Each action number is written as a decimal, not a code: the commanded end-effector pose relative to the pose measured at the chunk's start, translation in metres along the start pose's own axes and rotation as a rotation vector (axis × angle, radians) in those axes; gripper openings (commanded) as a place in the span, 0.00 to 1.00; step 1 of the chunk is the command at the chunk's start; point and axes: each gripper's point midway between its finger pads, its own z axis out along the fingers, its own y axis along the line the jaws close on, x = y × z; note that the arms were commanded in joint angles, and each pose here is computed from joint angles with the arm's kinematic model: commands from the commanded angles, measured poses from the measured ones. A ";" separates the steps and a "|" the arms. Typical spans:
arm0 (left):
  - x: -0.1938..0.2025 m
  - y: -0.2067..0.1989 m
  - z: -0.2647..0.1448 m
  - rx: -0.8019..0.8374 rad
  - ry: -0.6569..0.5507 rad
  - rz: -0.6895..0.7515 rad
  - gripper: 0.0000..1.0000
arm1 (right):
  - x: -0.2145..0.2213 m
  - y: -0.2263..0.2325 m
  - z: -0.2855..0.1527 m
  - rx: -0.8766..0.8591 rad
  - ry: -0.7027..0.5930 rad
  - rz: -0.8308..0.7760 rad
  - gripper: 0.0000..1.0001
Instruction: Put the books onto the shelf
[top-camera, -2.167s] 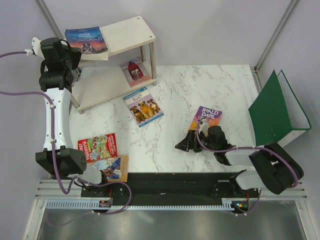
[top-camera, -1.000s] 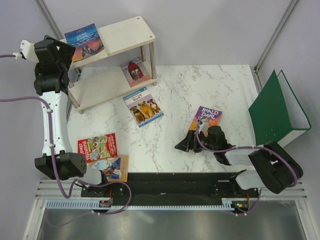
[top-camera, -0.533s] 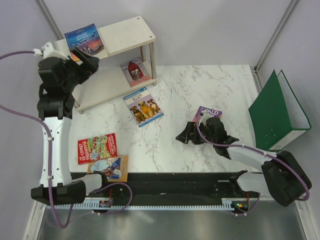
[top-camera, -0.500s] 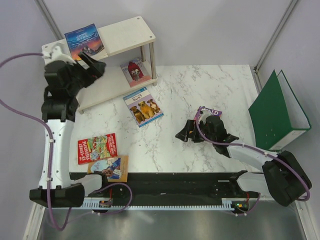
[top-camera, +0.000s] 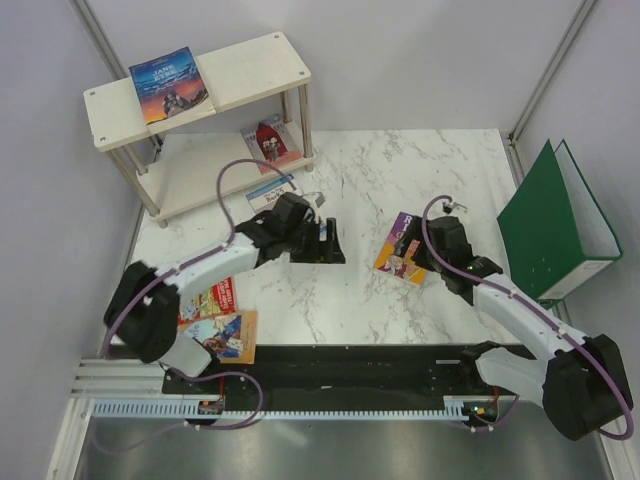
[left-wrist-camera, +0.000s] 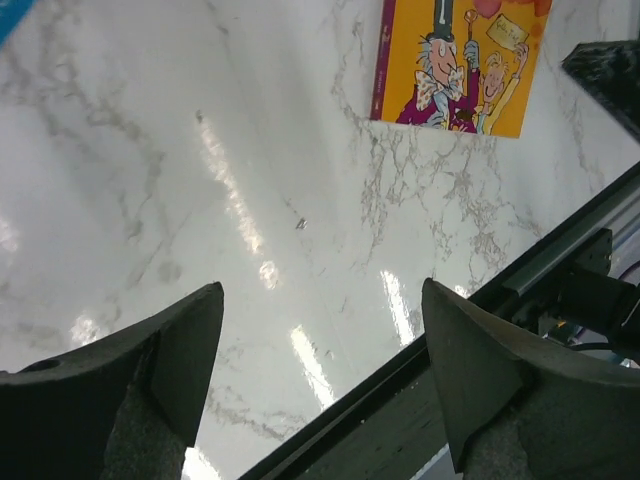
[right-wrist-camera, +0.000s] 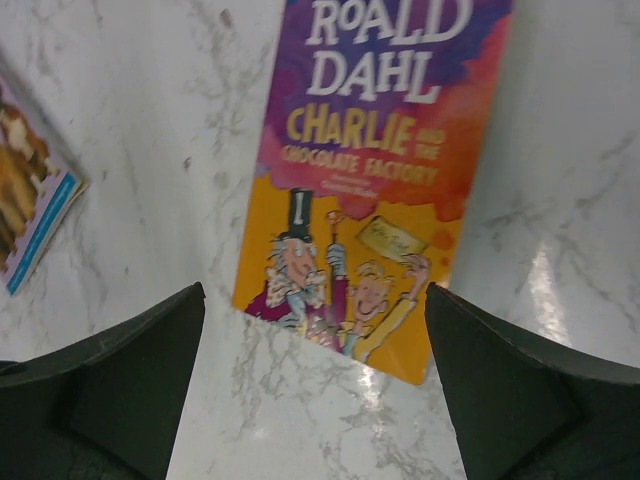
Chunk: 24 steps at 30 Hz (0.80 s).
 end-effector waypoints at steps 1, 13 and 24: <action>-0.023 -0.064 0.047 0.167 -0.009 0.054 0.85 | -0.007 -0.060 -0.009 0.225 -0.072 0.056 0.98; 0.001 -0.077 0.140 0.185 0.122 0.006 0.83 | 0.040 -0.075 0.046 0.033 0.133 0.270 0.98; 0.010 -0.078 0.146 0.199 0.149 -0.003 0.82 | 0.006 -0.034 0.038 -0.213 0.017 0.239 0.83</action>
